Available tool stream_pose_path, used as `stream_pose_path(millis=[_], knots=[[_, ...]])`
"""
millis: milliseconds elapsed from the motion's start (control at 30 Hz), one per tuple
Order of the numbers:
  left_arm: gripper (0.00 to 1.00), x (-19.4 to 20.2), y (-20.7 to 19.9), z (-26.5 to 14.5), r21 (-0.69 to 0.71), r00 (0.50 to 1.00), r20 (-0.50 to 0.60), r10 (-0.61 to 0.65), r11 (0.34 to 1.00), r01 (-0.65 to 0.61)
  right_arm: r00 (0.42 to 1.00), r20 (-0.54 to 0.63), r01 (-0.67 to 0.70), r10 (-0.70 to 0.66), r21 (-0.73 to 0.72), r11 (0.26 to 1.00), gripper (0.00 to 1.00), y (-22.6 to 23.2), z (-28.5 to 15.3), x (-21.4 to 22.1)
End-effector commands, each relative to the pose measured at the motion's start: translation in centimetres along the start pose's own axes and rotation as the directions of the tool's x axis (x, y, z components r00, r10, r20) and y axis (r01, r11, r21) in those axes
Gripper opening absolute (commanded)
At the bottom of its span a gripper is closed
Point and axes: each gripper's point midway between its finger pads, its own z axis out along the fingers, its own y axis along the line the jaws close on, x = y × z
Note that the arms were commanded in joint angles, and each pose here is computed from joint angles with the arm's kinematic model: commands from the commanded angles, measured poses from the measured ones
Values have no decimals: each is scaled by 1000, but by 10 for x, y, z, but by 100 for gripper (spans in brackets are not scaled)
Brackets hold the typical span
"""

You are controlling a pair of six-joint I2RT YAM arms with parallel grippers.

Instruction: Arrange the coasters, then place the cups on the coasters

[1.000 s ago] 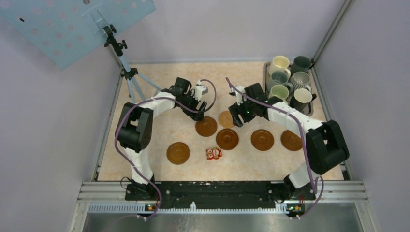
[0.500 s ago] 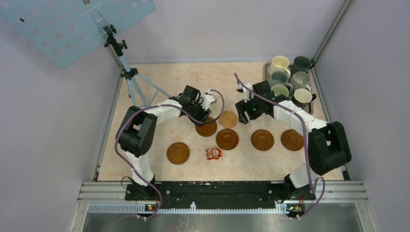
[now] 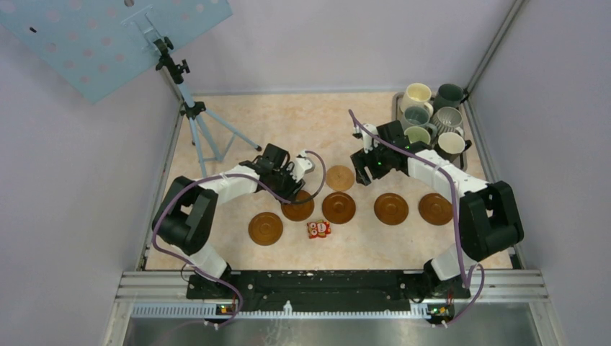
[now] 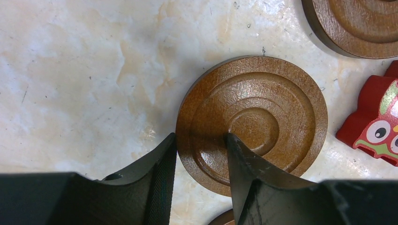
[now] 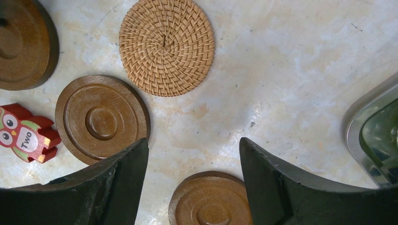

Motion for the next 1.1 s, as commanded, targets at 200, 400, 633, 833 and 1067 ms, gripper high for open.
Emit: stream_pose_path(millis=[200,400,633,833,1067], knots=[[47,33,-25,-1,47,993,-117,17,999,-12,999,33,13,-12,-17,1000,70,-2,5,-13],[59,28,-18,-13,29,992,-123,-15,999,18,999,38,11,-11,-19,1000,70,-2,4,-16],[72,4,-23,-59,57,999,-19,35,998,-34,999,49,20,-19,-29,999,70,0,4,-23],[75,39,-11,-78,37,998,-53,17,999,-15,999,48,20,-18,-47,999,70,0,11,-29],[78,71,1,-76,-23,989,-108,101,994,-104,998,48,30,-28,-56,998,70,-1,15,-36]])
